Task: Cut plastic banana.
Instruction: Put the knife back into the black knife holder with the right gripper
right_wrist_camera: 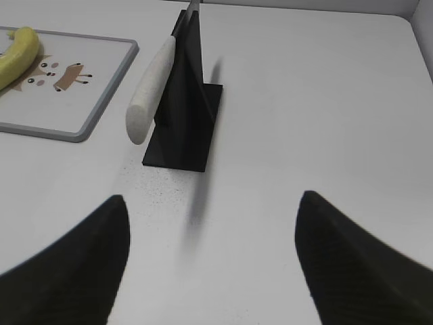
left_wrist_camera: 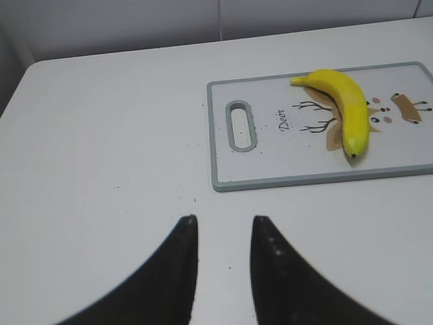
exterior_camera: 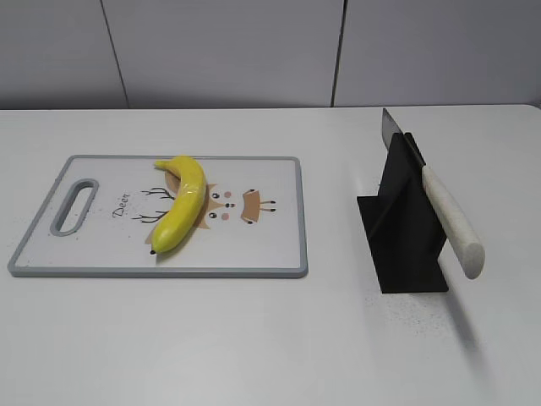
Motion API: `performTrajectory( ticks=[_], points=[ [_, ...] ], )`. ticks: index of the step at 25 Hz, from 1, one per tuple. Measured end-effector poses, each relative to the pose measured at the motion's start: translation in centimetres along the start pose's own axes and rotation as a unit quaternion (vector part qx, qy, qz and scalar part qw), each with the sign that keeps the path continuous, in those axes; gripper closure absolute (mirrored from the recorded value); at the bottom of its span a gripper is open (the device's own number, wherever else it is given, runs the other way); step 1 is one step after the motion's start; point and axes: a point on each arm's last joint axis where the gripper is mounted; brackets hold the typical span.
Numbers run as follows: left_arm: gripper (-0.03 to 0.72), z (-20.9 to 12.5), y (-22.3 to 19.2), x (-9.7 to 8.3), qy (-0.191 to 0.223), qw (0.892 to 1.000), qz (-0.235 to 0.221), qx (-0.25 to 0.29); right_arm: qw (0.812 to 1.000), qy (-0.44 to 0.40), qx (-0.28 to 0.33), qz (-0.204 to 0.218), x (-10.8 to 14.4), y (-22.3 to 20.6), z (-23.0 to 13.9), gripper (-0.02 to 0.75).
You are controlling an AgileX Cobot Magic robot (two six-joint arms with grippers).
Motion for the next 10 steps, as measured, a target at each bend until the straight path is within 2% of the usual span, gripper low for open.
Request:
performTrajectory(
  ticks=[10],
  points=[
    [0.433,0.0,0.0,0.0,0.0,1.0,0.0,0.0,1.0,0.0,0.0,0.0,0.0,0.0,0.0,0.146]
  ],
)
Point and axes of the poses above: a point on each arm's last joint axis where the gripper is mounted, y pointing back along that axis away from the gripper, x along the wrist's bending axis when the last joint is at zero, z = x × y, and after that the axes turned 2 degrees about -y, right-handed
